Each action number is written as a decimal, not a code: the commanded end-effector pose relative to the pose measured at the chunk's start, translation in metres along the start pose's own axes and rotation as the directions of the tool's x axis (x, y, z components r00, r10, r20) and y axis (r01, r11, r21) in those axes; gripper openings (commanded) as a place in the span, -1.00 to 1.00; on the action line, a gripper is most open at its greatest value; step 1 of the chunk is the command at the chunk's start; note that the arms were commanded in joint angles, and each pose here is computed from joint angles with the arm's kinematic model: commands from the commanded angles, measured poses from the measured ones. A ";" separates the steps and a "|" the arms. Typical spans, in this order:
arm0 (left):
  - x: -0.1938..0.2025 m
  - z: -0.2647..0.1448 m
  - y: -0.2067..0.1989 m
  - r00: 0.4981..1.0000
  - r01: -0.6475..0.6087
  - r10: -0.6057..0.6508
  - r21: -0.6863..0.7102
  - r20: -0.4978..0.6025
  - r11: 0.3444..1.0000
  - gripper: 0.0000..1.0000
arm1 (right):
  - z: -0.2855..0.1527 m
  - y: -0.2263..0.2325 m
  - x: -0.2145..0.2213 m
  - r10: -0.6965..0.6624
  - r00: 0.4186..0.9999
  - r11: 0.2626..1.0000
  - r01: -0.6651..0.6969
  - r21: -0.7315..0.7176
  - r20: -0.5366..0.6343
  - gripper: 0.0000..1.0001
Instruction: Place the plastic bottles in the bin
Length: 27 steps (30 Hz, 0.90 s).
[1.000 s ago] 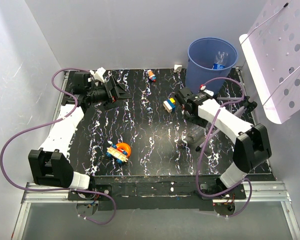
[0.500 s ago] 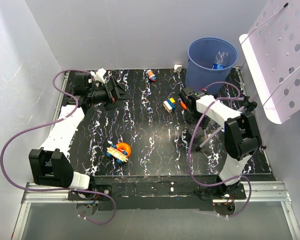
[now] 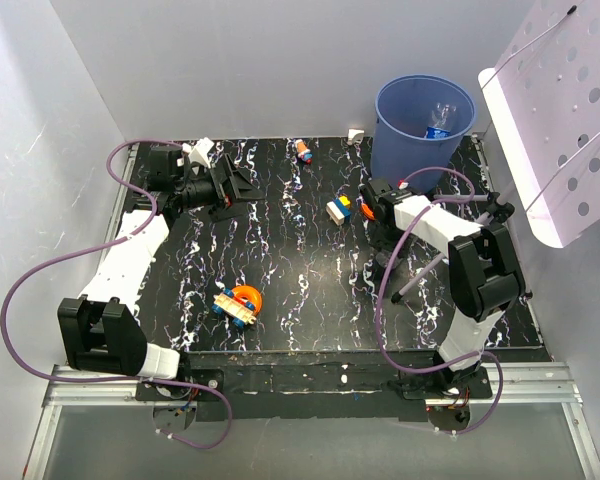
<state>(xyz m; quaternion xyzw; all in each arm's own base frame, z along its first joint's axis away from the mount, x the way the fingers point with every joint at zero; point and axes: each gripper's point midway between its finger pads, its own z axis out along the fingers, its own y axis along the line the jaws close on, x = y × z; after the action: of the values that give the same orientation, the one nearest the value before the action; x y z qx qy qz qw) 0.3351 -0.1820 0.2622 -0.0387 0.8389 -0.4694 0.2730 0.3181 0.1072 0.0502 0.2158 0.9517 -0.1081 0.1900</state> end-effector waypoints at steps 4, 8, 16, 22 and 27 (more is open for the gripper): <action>0.001 -0.013 -0.019 0.999 -0.047 0.047 0.050 -0.001 0.998 0.97 | -0.003 0.004 0.007 -0.020 1.000 0.997 0.020 -0.071 0.002 -0.38; 0.003 -0.013 -0.020 0.999 -0.036 0.036 0.056 -0.009 0.998 0.96 | -0.026 0.006 0.004 -0.041 0.998 0.994 0.045 -0.097 0.045 -0.96; 0.022 -0.017 -0.025 0.998 -0.011 0.018 0.112 -0.068 0.994 0.97 | -0.113 0.006 -0.032 -0.052 0.965 0.980 0.099 -0.174 0.258 -0.97; 0.018 -0.024 -0.038 0.997 -0.040 0.048 0.140 -0.055 0.989 0.97 | -0.216 0.016 -0.102 0.048 0.852 0.916 0.170 -0.363 0.521 -0.97; 0.015 -0.024 -0.044 0.997 -0.041 0.051 0.163 -0.058 0.986 0.97 | -0.296 0.035 -0.174 0.070 0.696 0.869 0.309 -0.386 0.714 -0.97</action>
<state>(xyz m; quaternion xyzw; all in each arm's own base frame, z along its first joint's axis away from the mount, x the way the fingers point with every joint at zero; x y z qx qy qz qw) 0.3079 -0.1916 0.2752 -0.0066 0.8236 -0.5137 0.2405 0.3461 0.1556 0.3031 0.0893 0.8733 0.0489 0.4764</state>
